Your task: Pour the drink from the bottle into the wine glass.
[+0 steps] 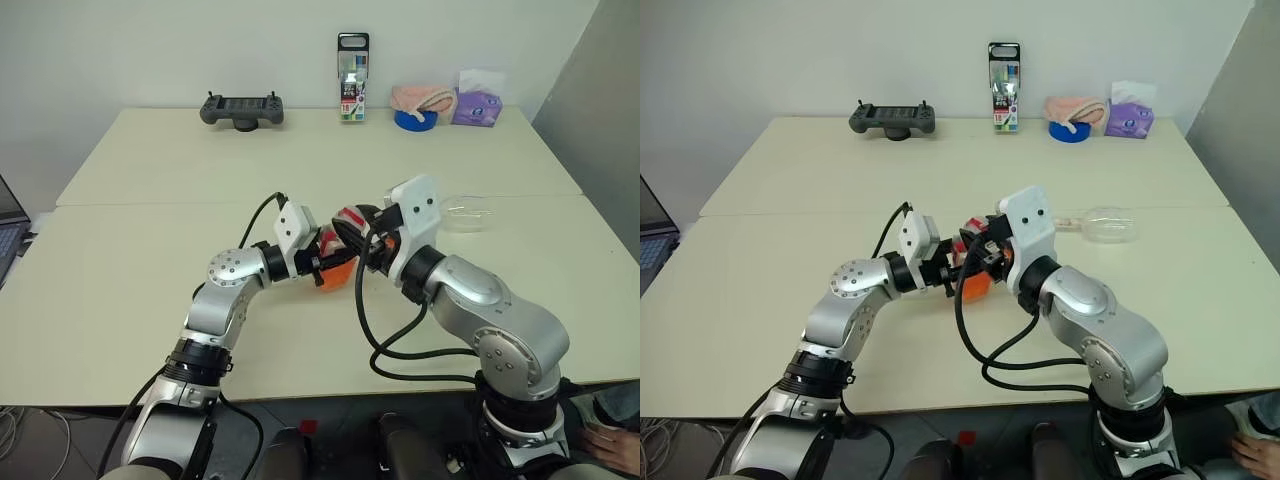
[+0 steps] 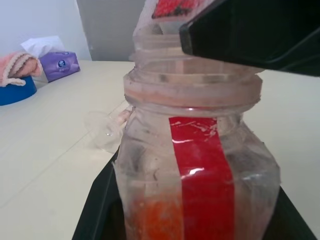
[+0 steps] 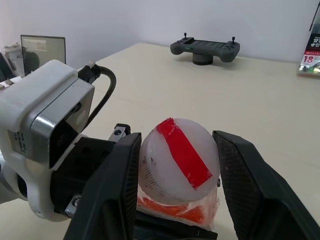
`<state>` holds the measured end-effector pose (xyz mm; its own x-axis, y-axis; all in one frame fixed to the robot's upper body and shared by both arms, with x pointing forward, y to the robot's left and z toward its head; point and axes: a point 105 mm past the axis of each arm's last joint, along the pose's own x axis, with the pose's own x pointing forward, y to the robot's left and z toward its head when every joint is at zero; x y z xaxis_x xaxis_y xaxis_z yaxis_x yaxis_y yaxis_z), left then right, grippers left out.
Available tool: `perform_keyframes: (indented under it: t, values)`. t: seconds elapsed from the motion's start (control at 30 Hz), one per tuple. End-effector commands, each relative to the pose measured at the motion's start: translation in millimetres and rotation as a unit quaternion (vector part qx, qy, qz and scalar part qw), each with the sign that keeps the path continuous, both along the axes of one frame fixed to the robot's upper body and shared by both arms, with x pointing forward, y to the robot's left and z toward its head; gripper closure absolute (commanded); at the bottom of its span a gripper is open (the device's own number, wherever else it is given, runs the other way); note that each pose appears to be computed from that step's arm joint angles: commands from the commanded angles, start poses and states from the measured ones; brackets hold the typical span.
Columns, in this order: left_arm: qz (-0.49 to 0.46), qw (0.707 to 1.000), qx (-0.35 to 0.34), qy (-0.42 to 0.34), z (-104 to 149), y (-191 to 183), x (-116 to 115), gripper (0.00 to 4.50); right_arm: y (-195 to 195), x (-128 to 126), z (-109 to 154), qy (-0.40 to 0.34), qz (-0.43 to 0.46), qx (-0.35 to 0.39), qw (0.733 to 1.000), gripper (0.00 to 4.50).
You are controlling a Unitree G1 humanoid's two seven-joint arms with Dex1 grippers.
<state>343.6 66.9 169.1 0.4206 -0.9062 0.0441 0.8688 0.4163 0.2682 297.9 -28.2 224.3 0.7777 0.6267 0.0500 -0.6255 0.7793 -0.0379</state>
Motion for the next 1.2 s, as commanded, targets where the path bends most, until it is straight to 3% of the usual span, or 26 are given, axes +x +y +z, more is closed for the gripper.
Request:
perform_keyframes:
  t: [0.03,0.2,0.3,0.73,1.2]
  values:
    - [0.044,0.999,-0.015,-0.02,10,25,10,2.86,-30,8,19,-0.04,-0.059,0.026,0.997,2.55]
    - [0.049,0.999,-0.013,-0.016,5,28,12,2.86,-15,-16,27,-0.018,0.065,0.088,0.994,2.57]
    - [0.049,0.999,-0.013,-0.018,5,28,12,2.87,-12,-23,28,-0.022,0.101,0.075,0.992,2.58]
    - [0.053,0.998,-0.023,-0.029,6,25,12,2.89,10,-42,25,-0.028,0.163,0.026,0.986,2.58]
    - [0.053,0.998,-0.032,-0.032,6,22,13,2.89,14,-39,22,-0.022,0.16,0.011,0.987,2.59]
